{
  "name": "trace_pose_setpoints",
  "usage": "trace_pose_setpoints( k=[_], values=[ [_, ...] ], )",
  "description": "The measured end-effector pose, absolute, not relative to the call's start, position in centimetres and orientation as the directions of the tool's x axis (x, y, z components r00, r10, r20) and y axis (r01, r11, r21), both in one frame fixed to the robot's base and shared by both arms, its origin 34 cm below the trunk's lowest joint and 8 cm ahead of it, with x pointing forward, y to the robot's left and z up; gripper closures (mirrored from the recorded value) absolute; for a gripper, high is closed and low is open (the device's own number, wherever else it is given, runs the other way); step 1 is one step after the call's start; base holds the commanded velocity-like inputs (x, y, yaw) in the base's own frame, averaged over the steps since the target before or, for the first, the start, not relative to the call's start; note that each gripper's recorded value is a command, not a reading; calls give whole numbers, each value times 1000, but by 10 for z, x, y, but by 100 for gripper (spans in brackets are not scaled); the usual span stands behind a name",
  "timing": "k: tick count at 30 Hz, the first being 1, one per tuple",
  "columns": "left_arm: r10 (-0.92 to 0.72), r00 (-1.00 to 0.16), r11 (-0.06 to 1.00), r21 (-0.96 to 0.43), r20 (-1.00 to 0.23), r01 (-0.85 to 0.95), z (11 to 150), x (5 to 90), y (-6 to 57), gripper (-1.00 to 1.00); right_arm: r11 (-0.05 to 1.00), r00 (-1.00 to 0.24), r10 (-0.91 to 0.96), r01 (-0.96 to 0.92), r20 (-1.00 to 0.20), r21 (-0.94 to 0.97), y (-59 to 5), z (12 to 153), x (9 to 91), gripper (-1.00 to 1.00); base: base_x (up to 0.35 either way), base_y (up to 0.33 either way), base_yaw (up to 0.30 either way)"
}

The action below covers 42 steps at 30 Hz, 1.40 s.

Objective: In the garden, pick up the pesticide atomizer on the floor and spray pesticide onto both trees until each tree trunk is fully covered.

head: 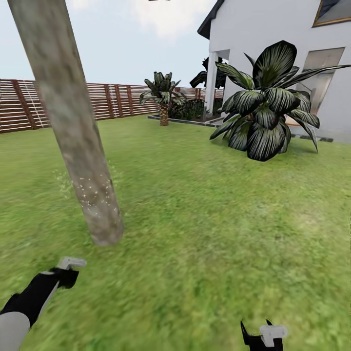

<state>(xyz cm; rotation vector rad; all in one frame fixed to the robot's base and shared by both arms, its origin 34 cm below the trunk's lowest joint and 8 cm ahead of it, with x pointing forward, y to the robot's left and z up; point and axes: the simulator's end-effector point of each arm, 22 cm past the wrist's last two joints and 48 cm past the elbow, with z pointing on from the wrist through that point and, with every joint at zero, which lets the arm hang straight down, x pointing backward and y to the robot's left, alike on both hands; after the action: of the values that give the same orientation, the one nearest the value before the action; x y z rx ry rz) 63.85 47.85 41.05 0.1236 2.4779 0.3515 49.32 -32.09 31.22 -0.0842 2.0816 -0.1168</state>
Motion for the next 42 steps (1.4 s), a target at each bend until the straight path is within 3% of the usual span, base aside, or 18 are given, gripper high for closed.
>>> trace_pose_setpoints(
  k=[2, 6, 12, 14, 27, 40, 41, 42],
  values=[
    [316, -735, 947, 242, -600, 211, 400, 645, 432, 100, 986, -463, -164, -68, -871, -150, -315, 320, 504, -100, -92, 51, 0],
    [433, -639, 881, 150, -636, 448, 397, 640, 373, 100, 945, -360, -313, -207, -879, -252, -296, 348, 542, -100, -18, 10, 0],
    [634, -542, 675, 52, -552, 736, 385, 600, 320, 100, 781, -323, -456, -592, -829, -199, -203, 349, 568, -100, -1, 1, 0],
    [651, -529, 627, -6, -545, 779, 383, 587, 302, 100, 711, -290, -463, -686, -838, -155, -179, 361, 576, -100, 0, 0, 0],
    [737, -477, 532, -25, -478, 846, 362, 559, 284, 100, 653, -259, -452, -748, -853, -119, -126, 366, 567, -100, 0, 0, 0],
    [804, -421, 428, -82, -420, 900, 350, 538, 237, 100, 512, -192, -510, -851, -838, -117, -66, 374, 555, -100, 0, 0, 0],
    [928, -255, 247, -62, -271, 967, 332, 515, 228, 100, 308, -139, -541, -950, -829, -42, -17, 381, 518, -100, 0, 0, 0],
    [921, -225, 212, -77, -318, 974, 335, 514, 185, 100, 283, -134, -536, -959, -834, -28, -8, 384, 513, -100, 0, 0, 0]
  ],
)
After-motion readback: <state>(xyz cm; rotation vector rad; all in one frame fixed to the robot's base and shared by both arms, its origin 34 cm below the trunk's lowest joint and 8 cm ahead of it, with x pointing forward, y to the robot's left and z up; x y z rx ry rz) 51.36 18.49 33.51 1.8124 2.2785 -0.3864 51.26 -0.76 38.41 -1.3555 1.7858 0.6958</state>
